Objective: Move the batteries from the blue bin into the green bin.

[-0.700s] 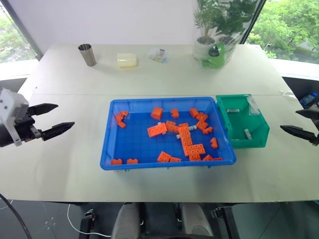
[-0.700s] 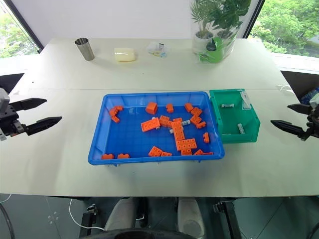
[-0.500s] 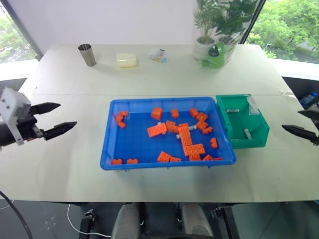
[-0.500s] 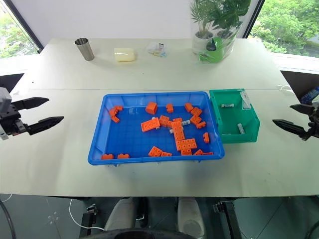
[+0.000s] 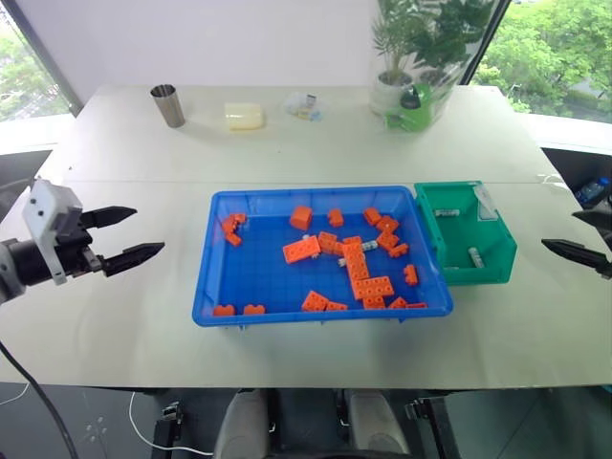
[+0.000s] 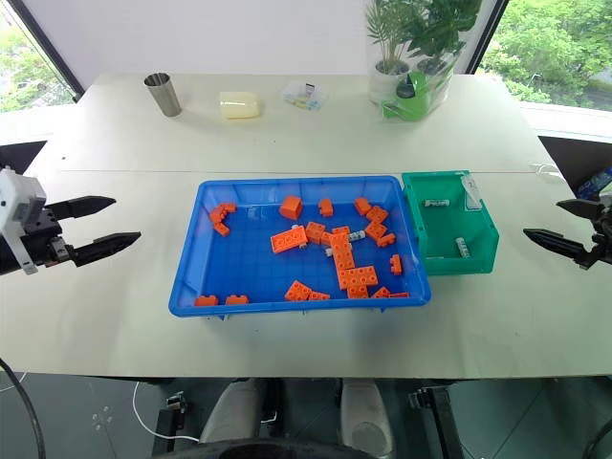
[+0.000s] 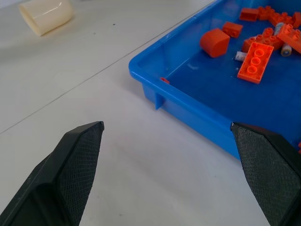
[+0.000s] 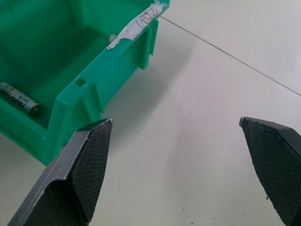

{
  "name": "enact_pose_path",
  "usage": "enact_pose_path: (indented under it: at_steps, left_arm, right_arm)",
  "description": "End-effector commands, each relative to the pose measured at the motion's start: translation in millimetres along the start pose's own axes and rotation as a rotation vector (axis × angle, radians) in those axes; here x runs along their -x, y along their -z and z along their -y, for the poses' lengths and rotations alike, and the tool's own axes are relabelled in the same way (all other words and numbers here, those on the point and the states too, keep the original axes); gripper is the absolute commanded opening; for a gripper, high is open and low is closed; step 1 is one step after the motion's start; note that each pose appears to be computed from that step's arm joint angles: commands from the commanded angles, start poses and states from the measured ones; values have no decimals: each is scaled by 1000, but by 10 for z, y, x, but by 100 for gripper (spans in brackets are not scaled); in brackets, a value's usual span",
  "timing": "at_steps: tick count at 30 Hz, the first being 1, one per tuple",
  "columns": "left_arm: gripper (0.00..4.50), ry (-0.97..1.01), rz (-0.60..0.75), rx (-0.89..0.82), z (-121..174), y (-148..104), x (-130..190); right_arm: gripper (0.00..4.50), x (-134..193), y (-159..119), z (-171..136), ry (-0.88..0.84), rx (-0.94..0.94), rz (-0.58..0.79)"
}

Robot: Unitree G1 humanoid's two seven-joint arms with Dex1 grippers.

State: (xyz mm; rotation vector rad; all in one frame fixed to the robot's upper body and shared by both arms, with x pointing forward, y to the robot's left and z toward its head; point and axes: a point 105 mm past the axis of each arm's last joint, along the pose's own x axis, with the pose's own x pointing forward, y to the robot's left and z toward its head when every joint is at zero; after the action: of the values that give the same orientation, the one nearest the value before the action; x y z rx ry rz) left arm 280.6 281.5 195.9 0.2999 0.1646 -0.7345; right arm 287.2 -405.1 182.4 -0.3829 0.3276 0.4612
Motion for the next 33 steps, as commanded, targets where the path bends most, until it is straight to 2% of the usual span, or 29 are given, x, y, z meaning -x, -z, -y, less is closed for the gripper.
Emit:
enact_pose_path:
  at_steps: [1, 5, 8, 9, 11, 14, 19, 21, 26, 30, 33]
  left_arm:
    - [450, 22, 27, -19, 8, -89, -12]
    - [450, 56, 29, -26, 37, -118, -39]
    - [450, 112, 40, -36, 119, -206, -79]
    - [450, 151, 46, -43, 184, -259, -105]
    - [450, 237, 55, -51, 330, -361, -156]
    - [450, 366, 57, -78, 553, -456, -224]
    - [450, 514, 50, -113, 803, -500, -359]
    - [450, 551, 38, -130, 852, -478, -399]
    - [450, 593, 18, -142, 911, -433, -475]
    - [450, 598, 20, -147, 937, -419, -528]
    - [450, 594, 36, -148, 949, -446, -561]
  right_arm:
    - [446, 60, -121, 53, 19, 3, 27]
    - [446, 49, -222, 80, 31, 60, 25]
    - [446, -29, -501, 24, -31, 99, 80]
    - [446, -95, -673, -35, -74, 128, 114]
    - [446, -253, -1010, -214, -179, 193, 172]
    - [446, -553, -1465, -670, -387, 305, 235]
    - [446, -1140, -1876, -1461, -619, 456, 212]
    - [446, -1357, -1944, -1792, -704, 501, 200]
    - [446, -1781, -1839, -2458, -853, 642, 107]
    - [446, -1973, -1731, -2747, -920, 649, 58]
    - [446, -2085, -1639, -2827, -928, 684, 30]
